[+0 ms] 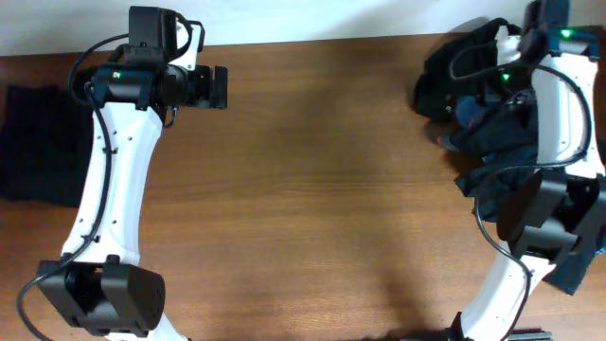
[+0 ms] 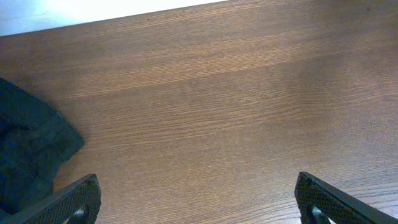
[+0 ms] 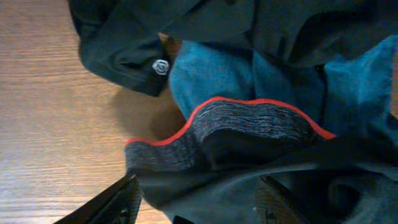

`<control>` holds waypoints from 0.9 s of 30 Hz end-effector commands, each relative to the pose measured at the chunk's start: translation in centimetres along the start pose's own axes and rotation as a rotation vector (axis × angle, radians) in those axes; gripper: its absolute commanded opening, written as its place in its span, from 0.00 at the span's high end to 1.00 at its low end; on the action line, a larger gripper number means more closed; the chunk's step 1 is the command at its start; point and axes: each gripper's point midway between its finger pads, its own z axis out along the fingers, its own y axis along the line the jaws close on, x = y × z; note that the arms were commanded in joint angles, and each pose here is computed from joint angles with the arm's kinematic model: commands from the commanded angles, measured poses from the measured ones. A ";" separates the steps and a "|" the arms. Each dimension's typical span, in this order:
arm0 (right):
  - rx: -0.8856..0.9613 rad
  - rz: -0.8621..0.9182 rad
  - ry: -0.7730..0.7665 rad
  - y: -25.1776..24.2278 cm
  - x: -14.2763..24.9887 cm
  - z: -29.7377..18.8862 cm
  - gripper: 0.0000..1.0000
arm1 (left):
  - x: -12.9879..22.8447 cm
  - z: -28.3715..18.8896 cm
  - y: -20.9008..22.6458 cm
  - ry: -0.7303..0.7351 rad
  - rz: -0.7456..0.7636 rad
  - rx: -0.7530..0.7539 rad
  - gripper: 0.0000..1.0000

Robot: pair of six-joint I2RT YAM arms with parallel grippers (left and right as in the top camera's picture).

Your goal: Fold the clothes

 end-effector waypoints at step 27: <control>0.153 0.152 0.143 -4.8 2.8 4.9 0.96 | -0.6 -0.9 -0.2 -0.026 -0.002 0.011 0.01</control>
